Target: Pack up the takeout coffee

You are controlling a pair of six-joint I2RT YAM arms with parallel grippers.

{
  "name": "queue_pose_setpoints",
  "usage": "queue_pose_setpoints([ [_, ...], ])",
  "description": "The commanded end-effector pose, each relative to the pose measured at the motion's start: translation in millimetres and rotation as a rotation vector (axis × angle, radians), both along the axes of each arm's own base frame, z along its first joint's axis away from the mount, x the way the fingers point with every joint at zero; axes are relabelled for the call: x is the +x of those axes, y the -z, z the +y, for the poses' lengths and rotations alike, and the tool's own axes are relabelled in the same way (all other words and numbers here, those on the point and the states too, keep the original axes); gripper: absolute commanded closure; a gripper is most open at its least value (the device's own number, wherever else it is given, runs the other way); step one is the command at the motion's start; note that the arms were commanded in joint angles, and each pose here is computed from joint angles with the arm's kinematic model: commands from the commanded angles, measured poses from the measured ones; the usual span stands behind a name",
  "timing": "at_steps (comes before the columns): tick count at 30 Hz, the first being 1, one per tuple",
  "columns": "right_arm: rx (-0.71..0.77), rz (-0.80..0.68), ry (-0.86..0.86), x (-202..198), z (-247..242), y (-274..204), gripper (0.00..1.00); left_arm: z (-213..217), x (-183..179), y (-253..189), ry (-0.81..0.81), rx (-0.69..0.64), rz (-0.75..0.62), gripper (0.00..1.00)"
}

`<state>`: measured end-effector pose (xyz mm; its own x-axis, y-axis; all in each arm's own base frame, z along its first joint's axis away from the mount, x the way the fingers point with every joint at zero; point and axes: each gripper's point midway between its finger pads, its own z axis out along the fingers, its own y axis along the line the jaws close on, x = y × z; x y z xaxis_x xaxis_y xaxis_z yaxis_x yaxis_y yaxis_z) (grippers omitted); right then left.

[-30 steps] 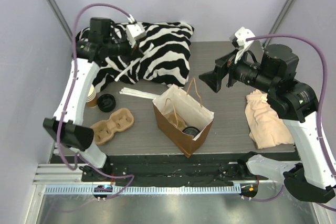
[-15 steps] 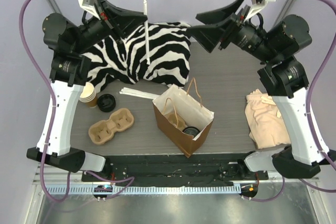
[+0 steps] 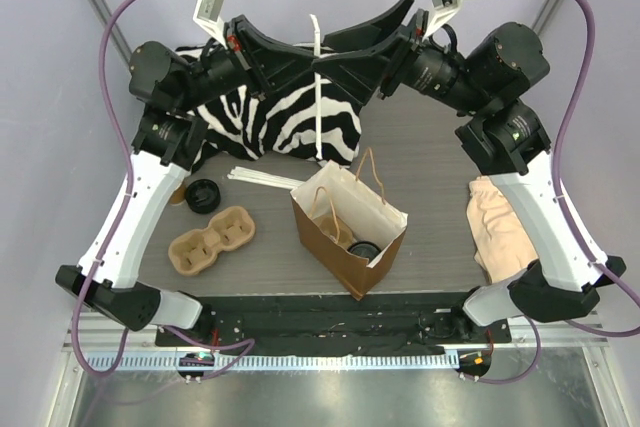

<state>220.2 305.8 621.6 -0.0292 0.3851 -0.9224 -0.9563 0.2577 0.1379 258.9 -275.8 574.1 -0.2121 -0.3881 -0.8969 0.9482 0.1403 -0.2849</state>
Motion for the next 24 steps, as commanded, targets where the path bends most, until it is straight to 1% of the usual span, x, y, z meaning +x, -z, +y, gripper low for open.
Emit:
queue_pose_setpoints([
  [1,0.039,-0.058,0.035,-7.1,-7.6,-16.8,0.35,6.3,-32.9,-22.6,0.033,-0.048,-0.084,1.00],
  [5,0.047,-0.063,0.074,-4.1,-12.5,-16.6,0.39,3.9,-39.1,-19.0,0.053,-0.046,-0.088,1.00],
  [9,0.085,-0.091,0.186,-1.1,-33.1,-28.1,0.43,3.5,-39.6,-15.8,0.056,-0.043,-0.086,1.00],
  [12,0.070,-0.078,0.223,5.6,-35.3,-21.3,0.43,3.0,-41.3,-16.8,0.070,-0.050,-0.084,1.00],
  [17,0.051,-0.051,0.118,-3.3,-20.5,-8.3,0.43,0.3,-41.8,-15.7,0.081,-0.053,-0.084,1.00],
  [24,0.035,-0.029,0.086,0.9,-8.8,-0.2,0.43,-3.3,-44.7,-12.7,0.096,-0.049,-0.077,1.00],
])
